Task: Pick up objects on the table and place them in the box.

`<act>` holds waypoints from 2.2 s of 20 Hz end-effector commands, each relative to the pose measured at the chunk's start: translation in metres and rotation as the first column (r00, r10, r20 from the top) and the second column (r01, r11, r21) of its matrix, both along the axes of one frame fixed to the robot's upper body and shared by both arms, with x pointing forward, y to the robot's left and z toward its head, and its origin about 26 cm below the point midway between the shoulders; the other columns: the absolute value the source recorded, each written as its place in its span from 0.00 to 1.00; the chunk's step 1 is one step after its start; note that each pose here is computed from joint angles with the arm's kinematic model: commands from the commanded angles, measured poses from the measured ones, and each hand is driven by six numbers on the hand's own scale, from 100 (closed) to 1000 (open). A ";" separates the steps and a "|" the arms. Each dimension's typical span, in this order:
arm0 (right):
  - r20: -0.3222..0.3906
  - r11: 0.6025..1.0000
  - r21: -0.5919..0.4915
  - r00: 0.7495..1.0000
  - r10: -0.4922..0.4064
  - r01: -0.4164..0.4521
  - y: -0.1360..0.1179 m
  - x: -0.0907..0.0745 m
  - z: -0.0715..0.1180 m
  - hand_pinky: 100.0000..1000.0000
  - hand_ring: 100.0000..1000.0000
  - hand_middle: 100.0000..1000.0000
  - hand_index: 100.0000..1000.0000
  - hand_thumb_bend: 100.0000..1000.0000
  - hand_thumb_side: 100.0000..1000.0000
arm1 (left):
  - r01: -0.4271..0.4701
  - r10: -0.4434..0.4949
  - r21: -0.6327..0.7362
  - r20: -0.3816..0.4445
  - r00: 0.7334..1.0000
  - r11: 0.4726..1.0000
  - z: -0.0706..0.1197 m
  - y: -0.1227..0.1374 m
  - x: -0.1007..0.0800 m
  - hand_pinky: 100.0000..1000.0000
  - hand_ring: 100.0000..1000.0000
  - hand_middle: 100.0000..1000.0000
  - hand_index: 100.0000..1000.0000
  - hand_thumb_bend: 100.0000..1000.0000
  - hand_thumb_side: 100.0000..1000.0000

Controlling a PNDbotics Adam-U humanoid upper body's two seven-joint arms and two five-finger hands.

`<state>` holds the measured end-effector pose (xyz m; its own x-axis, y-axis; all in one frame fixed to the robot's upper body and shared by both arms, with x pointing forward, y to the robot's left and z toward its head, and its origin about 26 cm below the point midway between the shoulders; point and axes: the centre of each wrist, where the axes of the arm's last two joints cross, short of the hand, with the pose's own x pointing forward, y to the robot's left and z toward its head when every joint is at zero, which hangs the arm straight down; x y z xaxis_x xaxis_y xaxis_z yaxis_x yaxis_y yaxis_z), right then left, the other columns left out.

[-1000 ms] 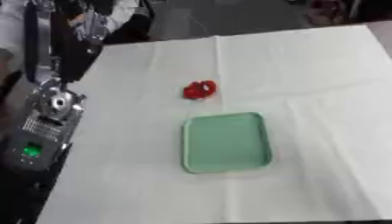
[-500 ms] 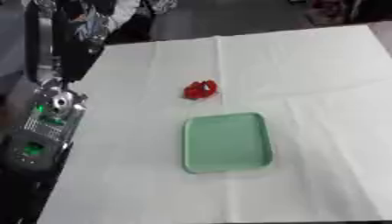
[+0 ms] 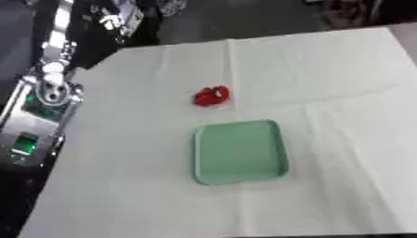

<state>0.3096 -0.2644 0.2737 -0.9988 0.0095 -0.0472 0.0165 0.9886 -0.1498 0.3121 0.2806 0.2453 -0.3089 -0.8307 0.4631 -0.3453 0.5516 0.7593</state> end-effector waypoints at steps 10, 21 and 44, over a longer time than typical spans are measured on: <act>0.019 1.000 -0.030 1.000 0.002 -0.001 -0.001 -0.004 0.008 0.00 0.24 0.25 0.38 0.06 0.33 | 0.039 0.142 0.416 -0.396 0.907 0.909 0.036 0.018 0.030 0.18 0.40 0.66 0.84 0.51 0.70; 0.013 1.000 -0.023 1.000 0.006 -0.006 0.000 -0.004 0.009 0.00 0.26 0.25 0.38 0.06 0.33 | 0.142 0.201 0.522 -0.546 0.813 0.841 0.034 0.017 0.056 0.33 0.47 0.69 0.86 0.56 0.65; 0.027 0.999 0.020 0.999 0.033 -0.034 0.007 -0.002 0.015 0.00 0.30 0.27 0.38 0.06 0.34 | 0.403 0.255 0.604 -0.721 0.645 0.687 -0.026 -0.002 0.120 0.46 0.57 0.75 0.86 0.64 0.51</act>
<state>0.3104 -0.2585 0.2784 -0.9991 -0.0133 -0.0391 -0.0082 0.9919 -0.1265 0.4303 0.2754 0.2060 -0.2385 -0.9635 -0.1217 0.5303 -0.2342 0.8148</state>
